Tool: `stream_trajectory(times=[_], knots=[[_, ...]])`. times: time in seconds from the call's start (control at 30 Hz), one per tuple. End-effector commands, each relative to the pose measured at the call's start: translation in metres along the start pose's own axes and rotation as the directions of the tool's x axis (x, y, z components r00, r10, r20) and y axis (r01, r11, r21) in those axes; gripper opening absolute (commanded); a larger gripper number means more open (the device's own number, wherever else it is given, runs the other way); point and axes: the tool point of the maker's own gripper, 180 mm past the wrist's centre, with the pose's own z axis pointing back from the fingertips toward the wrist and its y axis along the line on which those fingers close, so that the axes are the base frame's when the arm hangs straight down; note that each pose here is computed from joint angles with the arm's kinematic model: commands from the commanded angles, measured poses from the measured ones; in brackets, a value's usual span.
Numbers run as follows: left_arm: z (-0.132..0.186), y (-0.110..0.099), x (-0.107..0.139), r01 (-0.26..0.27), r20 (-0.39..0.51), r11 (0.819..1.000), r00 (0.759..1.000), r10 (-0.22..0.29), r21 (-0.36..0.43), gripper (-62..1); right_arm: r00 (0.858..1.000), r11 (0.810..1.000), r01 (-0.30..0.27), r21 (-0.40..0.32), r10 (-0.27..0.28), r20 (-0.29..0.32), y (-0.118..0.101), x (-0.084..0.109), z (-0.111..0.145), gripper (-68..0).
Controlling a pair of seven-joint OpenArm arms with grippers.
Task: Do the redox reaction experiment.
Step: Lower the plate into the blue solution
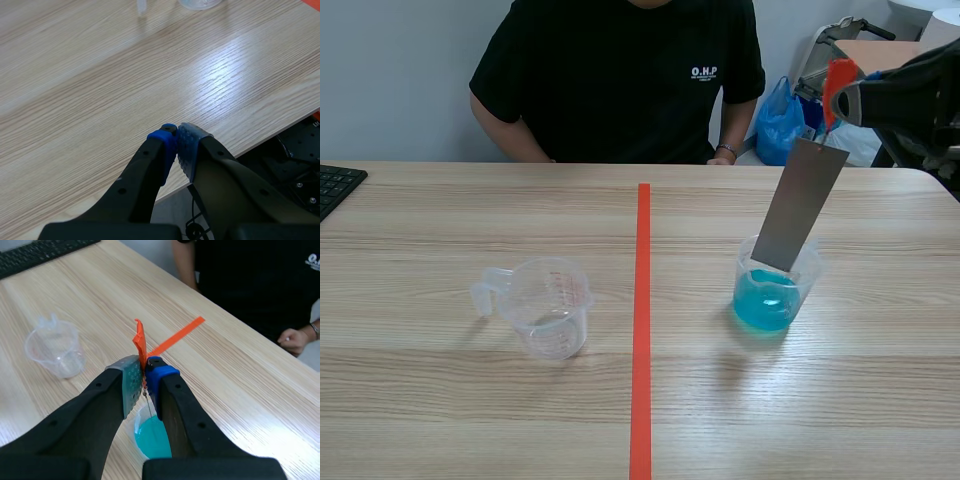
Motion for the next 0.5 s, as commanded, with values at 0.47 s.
stream_trajectory(times=[0.47], knots=[[0.000, 0.004, 0.007, 0.009, 0.022, 1.000, 1.000, -0.010, 0.008, -56.9, 0.998, 0.997, 0.063, -0.042, -0.064, -0.028, -0.008, -0.059, -0.026, -66.0]])
